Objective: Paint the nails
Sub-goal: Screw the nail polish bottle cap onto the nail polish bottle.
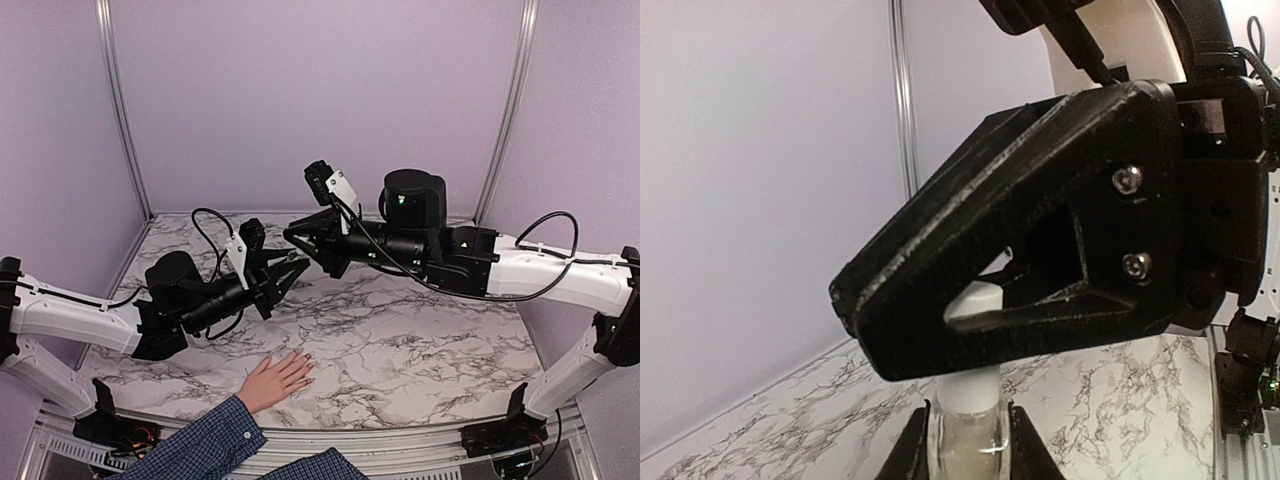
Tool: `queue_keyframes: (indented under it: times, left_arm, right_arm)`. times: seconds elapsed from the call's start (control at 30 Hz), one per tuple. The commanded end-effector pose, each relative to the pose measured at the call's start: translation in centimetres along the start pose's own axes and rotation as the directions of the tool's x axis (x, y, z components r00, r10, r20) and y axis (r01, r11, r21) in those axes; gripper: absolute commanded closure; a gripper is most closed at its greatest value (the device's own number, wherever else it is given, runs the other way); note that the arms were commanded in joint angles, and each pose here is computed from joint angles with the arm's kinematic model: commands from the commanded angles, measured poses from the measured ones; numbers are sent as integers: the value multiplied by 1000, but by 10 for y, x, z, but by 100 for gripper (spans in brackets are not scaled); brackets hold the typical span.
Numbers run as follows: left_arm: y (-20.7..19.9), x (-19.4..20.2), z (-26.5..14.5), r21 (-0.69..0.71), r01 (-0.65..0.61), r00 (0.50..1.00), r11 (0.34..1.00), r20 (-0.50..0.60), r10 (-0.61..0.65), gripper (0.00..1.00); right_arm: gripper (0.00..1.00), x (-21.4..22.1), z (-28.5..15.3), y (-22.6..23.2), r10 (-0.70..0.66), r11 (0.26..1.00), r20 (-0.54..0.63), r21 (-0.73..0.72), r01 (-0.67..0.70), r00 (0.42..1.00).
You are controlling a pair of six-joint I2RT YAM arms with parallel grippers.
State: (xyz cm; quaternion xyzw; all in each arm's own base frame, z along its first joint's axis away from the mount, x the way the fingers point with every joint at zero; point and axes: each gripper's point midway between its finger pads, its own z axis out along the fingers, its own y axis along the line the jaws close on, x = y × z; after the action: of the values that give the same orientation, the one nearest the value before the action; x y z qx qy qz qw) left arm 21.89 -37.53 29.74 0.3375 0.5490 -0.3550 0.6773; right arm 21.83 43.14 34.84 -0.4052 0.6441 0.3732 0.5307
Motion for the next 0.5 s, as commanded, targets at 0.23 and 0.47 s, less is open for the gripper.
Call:
queue_keyframes:
  times: [0.23,0.47]
  left_arm:
    - [39,-37,3,-238,18,987,971,160,21,100]
    - [35,-33,-2,-213,20,988,977,153,13,100]
  right_arm:
    - [100,19,12,-18,88,991,1,101,-88,996]
    - [74,7,5,-7,62,997,34,45,-63,998]
